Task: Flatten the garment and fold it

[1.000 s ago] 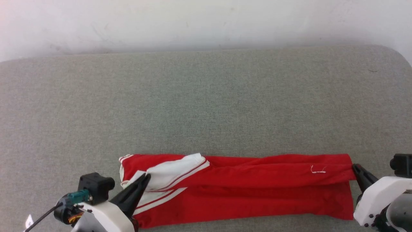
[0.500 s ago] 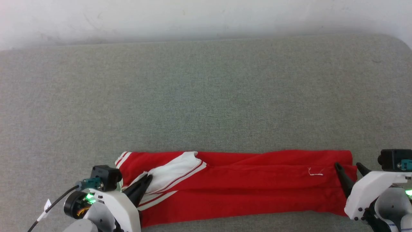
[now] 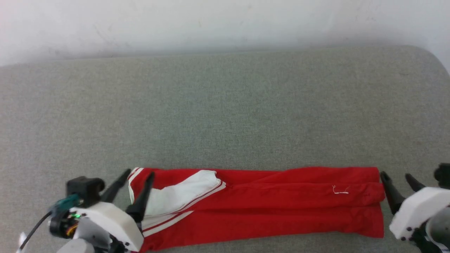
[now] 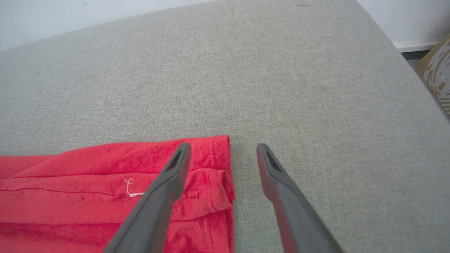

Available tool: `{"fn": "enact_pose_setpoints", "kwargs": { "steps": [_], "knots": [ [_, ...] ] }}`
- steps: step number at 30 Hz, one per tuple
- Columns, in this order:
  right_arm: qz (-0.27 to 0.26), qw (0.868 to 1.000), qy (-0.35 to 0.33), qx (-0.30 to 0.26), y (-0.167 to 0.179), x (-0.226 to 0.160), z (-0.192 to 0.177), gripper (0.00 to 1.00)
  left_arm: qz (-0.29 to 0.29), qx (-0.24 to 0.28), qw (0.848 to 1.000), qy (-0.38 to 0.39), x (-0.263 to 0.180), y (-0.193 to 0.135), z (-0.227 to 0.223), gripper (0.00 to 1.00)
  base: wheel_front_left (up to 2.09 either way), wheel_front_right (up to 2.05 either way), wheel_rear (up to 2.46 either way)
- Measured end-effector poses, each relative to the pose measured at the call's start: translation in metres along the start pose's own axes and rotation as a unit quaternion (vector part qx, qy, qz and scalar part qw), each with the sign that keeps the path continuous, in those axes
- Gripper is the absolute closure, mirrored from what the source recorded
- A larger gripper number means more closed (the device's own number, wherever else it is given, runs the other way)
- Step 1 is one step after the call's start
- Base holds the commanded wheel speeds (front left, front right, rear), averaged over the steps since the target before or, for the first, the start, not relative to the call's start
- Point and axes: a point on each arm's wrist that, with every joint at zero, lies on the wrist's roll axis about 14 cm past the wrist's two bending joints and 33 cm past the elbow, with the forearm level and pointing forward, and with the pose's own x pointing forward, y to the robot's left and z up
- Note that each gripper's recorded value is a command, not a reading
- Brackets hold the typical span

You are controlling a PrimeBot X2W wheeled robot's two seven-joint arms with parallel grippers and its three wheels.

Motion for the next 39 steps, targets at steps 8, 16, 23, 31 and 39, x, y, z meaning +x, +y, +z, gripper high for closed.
{"fn": "enact_pose_setpoints", "kwargs": {
  "steps": [8, 16, 23, 31, 39],
  "knots": [
    [-0.016, 1.000, 0.007, 0.016, -0.009, -0.021, -0.012, 0.00, 0.083, 0.024, 0.978, -0.189, -0.035, 0.014, 0.075, 0.00, 0.00, 0.00, 0.00],
    [-0.008, 0.999, 0.030, 0.021, -0.002, -0.016, -0.025, 0.00, 0.181, 0.087, 0.942, -0.269, -0.080, 0.031, 0.097, 0.00, 0.00, 0.00, 0.00],
    [-0.008, 0.997, 0.070, 0.022, 0.000, -0.007, -0.046, 0.00, 0.198, 0.086, 0.942, -0.258, -0.094, 0.036, 0.080, 0.00, 0.00, 0.00, 0.00],
    [-0.009, 0.993, 0.117, 0.033, 0.001, 0.007, -0.070, 0.00, 0.191, 0.103, 0.945, -0.246, -0.094, 0.041, 0.074, 0.00, 0.00, 0.00, 0.00],
    [-0.005, 0.990, 0.132, 0.044, 0.006, 0.028, -0.072, 1.00, 0.182, 0.104, 0.951, -0.226, -0.081, 0.045, 0.065, 0.00, 0.00, 0.00, 0.00]
  ]
}}
